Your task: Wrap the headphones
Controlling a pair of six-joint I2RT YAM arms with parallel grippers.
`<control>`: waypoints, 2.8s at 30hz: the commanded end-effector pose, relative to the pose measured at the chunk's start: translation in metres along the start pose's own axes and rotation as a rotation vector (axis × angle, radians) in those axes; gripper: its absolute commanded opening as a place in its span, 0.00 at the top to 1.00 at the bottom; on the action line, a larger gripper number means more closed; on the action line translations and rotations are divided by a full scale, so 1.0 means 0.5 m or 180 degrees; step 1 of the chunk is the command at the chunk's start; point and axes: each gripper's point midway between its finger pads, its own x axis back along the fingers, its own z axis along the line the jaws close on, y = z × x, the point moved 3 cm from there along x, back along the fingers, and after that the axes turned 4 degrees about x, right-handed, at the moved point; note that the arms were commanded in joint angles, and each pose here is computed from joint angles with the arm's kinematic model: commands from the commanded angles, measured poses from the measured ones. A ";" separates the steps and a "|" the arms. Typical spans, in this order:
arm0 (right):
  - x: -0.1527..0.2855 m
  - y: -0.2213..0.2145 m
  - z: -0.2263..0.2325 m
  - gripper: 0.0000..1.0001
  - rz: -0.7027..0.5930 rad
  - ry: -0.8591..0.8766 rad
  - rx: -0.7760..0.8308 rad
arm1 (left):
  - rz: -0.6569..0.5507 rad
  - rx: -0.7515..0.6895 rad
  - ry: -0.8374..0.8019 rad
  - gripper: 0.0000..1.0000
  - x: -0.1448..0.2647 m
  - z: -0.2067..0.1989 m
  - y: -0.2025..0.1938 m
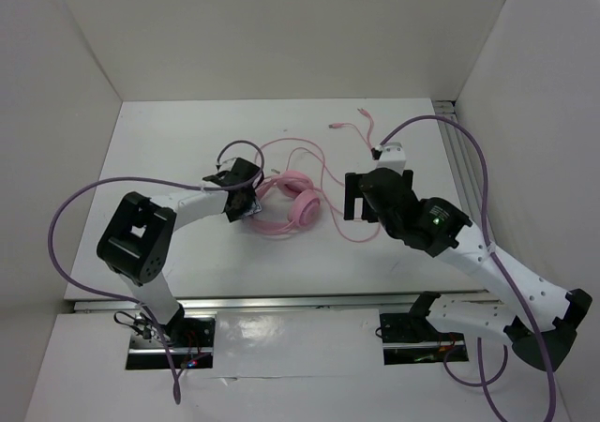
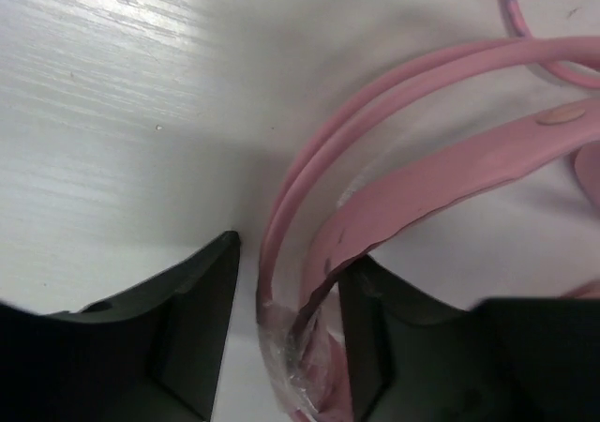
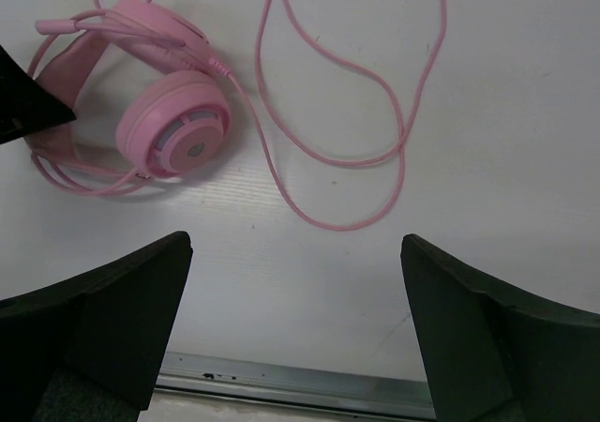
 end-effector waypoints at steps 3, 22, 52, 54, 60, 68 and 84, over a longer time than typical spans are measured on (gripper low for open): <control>-0.001 0.021 0.020 0.00 -0.0164 0.0110 -0.0052 | 0.0196 0.0062 0.0257 0.56 -0.023 0.035 -0.056; 0.045 0.075 0.133 0.00 -0.1461 0.1772 0.0099 | -0.1102 0.0002 0.0502 1.00 0.376 0.112 0.155; -0.151 0.108 0.263 0.36 -0.1682 0.3256 0.0315 | -0.1843 0.0006 -0.0774 1.00 0.803 0.114 0.324; -0.153 0.108 0.269 0.36 -0.1702 0.3320 0.0301 | -0.1832 0.0020 -0.0733 1.00 0.793 0.111 0.330; -0.171 0.102 0.275 0.60 -0.1689 0.3330 0.0271 | -0.1812 0.0066 -0.0695 1.00 0.777 0.111 0.341; -0.127 0.101 0.274 1.00 -0.1749 0.2864 0.0338 | -0.1863 0.0160 0.0012 1.00 0.677 0.151 0.358; 0.037 0.091 0.249 1.00 -0.2010 0.0967 0.1049 | -0.1770 -0.0733 0.0872 1.00 0.517 0.078 0.348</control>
